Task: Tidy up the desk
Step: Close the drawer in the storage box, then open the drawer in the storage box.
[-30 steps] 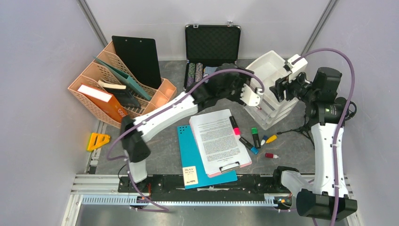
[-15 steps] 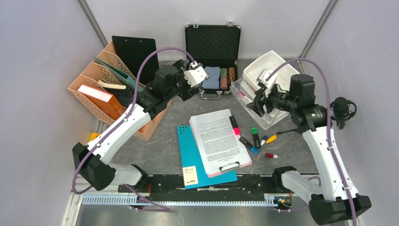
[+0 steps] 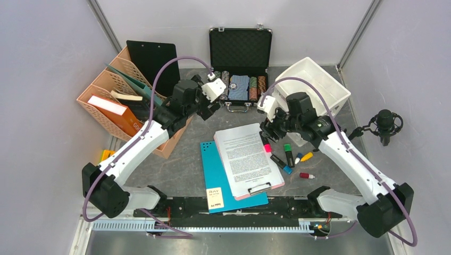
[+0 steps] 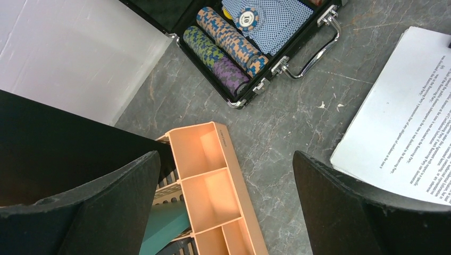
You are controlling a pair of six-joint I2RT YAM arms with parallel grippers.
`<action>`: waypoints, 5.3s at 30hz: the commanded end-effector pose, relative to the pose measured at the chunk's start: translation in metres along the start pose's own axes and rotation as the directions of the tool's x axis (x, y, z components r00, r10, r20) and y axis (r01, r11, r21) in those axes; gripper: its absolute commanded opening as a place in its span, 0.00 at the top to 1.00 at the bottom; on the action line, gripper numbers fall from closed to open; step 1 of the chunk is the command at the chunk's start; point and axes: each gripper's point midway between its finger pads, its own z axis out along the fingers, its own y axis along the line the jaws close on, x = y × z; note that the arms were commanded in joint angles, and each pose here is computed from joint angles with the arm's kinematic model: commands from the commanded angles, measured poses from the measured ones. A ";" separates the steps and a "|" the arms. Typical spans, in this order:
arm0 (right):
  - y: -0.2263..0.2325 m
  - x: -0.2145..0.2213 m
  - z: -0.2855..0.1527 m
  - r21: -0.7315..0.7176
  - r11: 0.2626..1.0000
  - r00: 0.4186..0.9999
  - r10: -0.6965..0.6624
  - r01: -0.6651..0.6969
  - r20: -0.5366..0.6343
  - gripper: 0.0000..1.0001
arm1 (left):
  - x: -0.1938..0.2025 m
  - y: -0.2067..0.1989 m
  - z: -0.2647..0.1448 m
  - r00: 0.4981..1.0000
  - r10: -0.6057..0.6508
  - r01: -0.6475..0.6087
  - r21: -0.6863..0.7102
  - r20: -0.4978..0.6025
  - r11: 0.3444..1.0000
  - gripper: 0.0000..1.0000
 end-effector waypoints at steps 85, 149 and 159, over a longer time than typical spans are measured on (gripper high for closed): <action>-0.175 0.060 -0.129 0.612 0.790 0.957 0.201 -0.032 -0.210 0.51 | -0.160 -0.255 0.146 0.245 -0.853 0.768 0.629 -0.460 -0.118 0.07; -0.165 0.092 -0.096 0.494 0.862 0.939 0.257 -0.114 -0.231 0.76 | -0.161 -0.283 0.161 0.237 -0.892 0.634 0.757 -0.384 -0.158 0.11; -0.163 0.094 -0.098 0.498 0.860 0.937 0.257 -0.110 -0.236 0.77 | -0.165 -0.283 0.167 0.205 -0.905 0.613 0.770 -0.374 -0.179 0.10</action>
